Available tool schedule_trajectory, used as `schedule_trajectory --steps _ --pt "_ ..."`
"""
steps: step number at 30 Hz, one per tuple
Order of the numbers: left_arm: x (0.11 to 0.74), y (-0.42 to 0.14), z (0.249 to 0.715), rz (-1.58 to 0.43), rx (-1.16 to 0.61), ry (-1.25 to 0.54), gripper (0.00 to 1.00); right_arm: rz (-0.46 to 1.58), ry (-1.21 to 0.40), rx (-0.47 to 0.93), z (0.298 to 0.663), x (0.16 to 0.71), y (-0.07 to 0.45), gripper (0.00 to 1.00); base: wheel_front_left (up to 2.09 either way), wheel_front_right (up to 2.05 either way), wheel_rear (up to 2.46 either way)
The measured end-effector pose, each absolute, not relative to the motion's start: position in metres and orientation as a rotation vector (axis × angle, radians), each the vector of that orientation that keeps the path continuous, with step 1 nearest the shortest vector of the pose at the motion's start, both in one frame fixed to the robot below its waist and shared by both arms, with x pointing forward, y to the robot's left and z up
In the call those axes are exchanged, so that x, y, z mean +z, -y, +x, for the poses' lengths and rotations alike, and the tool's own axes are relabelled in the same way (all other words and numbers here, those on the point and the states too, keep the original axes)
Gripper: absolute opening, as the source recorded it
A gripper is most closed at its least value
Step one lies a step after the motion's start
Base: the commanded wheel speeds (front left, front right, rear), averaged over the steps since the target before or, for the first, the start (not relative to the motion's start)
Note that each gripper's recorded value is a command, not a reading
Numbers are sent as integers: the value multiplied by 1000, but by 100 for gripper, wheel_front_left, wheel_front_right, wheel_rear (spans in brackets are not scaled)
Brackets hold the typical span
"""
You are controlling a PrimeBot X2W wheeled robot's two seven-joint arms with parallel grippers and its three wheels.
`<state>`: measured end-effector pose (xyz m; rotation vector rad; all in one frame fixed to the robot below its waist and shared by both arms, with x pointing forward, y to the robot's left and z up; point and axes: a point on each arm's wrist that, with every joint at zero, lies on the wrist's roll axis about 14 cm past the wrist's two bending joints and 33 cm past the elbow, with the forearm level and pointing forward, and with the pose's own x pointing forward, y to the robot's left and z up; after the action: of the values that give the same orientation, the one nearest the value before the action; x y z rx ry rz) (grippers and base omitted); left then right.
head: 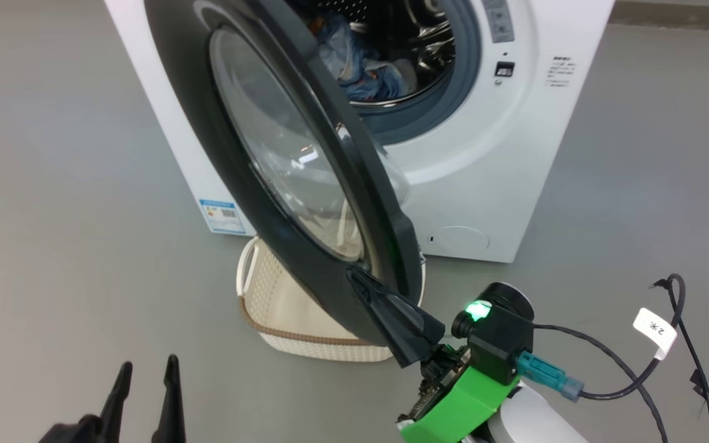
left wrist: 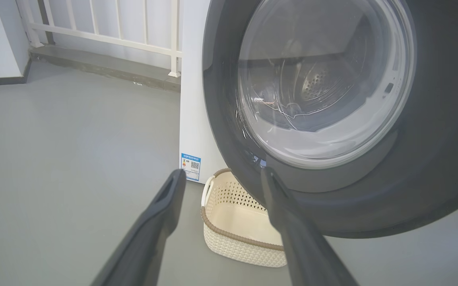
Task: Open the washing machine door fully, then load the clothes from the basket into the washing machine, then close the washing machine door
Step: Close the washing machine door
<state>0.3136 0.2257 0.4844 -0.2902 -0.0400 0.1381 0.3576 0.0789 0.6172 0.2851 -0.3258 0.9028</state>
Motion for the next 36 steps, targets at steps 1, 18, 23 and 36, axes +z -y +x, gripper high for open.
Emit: schedule_trajectory --steps 1,18,23,36 --pt "485 -226 314 -292 141 42 100 286 310 904 359 612 -80 0 0 0 0" --pt "484 -236 323 -305 178 35 100 311 173 861 394 563 -81 0 0 0 0" --pt "479 -237 328 -306 183 20 100 320 188 830 413 565 -75 0 0 0 0" --pt "471 -225 356 -328 144 -2 100 302 232 705 466 565 -43 0 0 0 0"
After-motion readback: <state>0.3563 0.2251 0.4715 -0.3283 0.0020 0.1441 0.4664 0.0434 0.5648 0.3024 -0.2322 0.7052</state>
